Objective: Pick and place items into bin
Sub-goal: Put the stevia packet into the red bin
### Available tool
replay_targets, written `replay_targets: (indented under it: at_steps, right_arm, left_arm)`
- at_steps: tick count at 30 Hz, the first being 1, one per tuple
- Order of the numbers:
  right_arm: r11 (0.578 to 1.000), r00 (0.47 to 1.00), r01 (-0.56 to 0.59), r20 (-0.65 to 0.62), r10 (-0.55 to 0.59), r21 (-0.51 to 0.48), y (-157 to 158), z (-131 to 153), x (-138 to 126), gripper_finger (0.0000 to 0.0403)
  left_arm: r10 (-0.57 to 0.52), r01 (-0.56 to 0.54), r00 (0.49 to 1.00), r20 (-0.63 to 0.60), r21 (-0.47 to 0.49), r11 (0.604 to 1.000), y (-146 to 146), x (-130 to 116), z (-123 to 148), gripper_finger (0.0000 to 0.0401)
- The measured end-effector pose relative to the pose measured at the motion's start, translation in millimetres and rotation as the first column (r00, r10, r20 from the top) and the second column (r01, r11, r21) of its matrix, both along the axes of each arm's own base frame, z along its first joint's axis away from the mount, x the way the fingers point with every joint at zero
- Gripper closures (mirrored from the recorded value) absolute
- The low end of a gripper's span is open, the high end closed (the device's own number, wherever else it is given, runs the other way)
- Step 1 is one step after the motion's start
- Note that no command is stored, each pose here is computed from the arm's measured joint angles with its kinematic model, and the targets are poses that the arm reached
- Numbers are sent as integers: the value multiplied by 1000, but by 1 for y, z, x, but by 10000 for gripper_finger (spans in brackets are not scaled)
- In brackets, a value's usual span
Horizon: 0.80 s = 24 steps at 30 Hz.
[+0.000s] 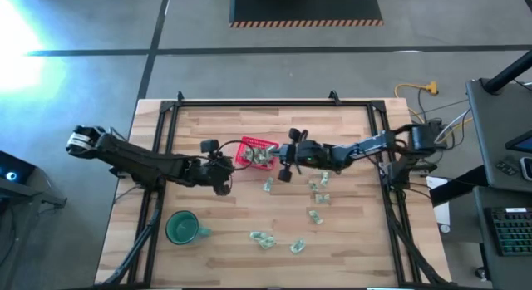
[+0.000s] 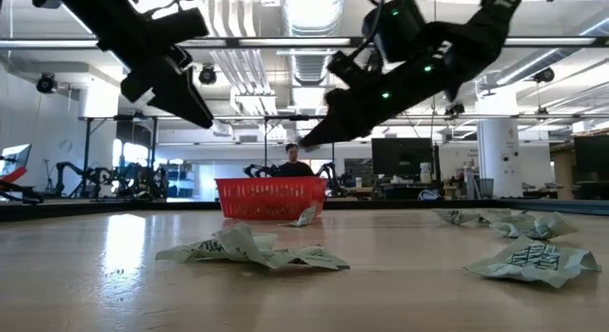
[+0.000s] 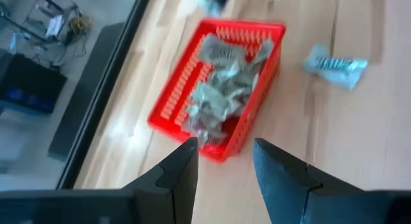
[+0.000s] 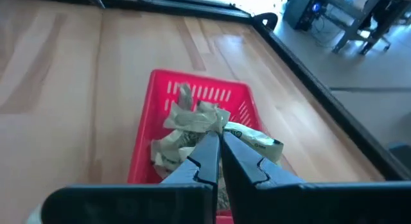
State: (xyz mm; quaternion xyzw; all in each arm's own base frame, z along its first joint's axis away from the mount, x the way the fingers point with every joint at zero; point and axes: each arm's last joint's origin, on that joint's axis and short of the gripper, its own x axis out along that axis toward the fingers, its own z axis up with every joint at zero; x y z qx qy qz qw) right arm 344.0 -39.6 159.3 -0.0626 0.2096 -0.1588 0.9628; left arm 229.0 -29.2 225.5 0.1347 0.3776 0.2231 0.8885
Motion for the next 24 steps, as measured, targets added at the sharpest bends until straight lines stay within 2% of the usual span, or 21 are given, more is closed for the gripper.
replay_targets:
  at_steps: [4, 9, 18, 21, 24]
  right_arm:
    - [998, 999, 42, -13, -42, 54, -9, -6, 14, 394]
    - [996, 996, 66, -63, -62, 67, -16, -8, 26, 380]
    - [998, 993, 47, -109, -41, 52, -17, -1, 31, 293]
    - [999, 992, -5, -123, 9, 36, -14, 6, 29, 270]
    - [999, 988, -27, -150, 31, 31, -9, 13, 24, 258]
  left_arm:
    - [5, -5, 1000, 6, -10, 1000, 1, -8, -3, 268]
    - [11, -10, 1000, 19, -17, 1000, 1, -11, -3, 268]
    - [5, -4, 999, 39, -23, 1000, 0, -8, -3, 268]
    - [-36, 39, 997, 70, -45, 998, -2, -2, -2, 268]
    - [-149, 155, 986, 80, -74, 985, -6, 6, -6, 268]
